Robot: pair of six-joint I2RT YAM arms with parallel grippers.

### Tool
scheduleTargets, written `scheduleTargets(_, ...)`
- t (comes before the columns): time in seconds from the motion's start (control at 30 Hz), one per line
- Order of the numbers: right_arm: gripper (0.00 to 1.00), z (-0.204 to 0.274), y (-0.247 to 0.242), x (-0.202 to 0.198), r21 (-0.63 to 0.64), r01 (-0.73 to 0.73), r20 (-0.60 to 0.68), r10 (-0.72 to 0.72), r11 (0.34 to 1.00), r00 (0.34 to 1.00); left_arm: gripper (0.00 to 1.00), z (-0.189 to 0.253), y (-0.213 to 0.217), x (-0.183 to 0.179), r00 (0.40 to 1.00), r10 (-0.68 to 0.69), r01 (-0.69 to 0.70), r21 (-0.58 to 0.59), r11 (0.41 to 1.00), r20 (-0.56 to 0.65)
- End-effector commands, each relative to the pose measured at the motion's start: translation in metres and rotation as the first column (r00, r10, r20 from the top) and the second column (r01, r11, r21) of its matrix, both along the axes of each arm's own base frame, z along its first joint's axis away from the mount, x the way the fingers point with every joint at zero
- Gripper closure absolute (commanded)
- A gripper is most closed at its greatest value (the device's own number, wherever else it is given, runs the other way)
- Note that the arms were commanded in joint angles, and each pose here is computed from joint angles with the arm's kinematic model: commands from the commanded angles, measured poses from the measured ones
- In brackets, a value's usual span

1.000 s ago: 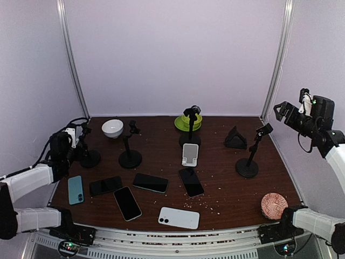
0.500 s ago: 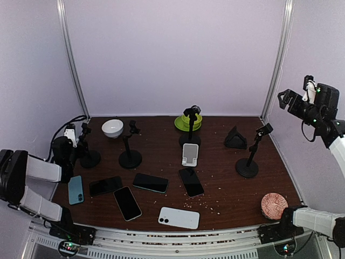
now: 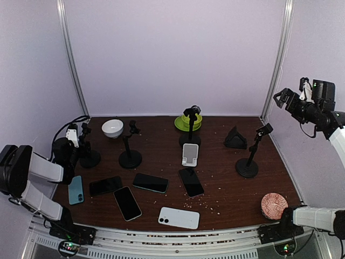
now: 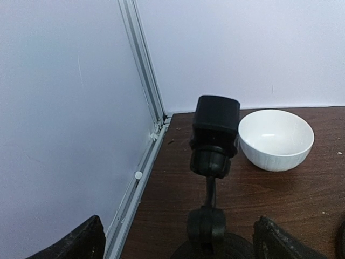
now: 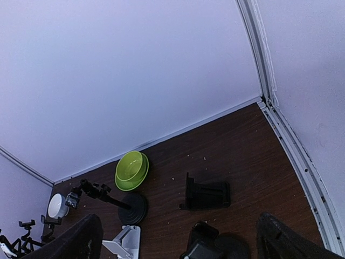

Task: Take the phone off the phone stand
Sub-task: Reset both arms

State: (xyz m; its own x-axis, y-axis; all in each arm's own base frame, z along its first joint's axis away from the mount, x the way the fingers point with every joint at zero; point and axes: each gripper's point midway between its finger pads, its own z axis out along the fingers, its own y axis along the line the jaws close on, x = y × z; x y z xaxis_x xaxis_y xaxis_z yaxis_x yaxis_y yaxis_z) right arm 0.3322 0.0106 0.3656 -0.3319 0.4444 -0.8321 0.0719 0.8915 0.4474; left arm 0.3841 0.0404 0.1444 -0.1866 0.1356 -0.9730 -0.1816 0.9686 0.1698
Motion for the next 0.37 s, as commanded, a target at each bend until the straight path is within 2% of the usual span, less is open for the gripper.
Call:
scheduleTargets(0.0, 0.00, 0.010, 0.014, -0.002, 0.050, -0.065, 0.011, 0.064, 0.997, 0.998, 0.02, 0.021, 0.001, 0.004, 0.997, -0.006, 0.006, 0.007, 1.000, 0.079)
scheduleTargets(0.13, 0.01, 0.006, 0.011, 0.000, 0.083, -0.034, -0.003, 0.034, 0.996, 0.999, 0.02, 0.021, 0.001, 0.004, 0.997, -0.006, 0.005, 0.007, 1.000, 0.079)
scheduleTargets(0.33, 0.00, 0.005, 0.030, 0.005, 0.161, -0.114, 0.014, 0.113, 0.980, 0.993, 0.02, 0.021, 0.001, 0.004, 0.997, -0.007, 0.006, 0.007, 1.000, 0.079)
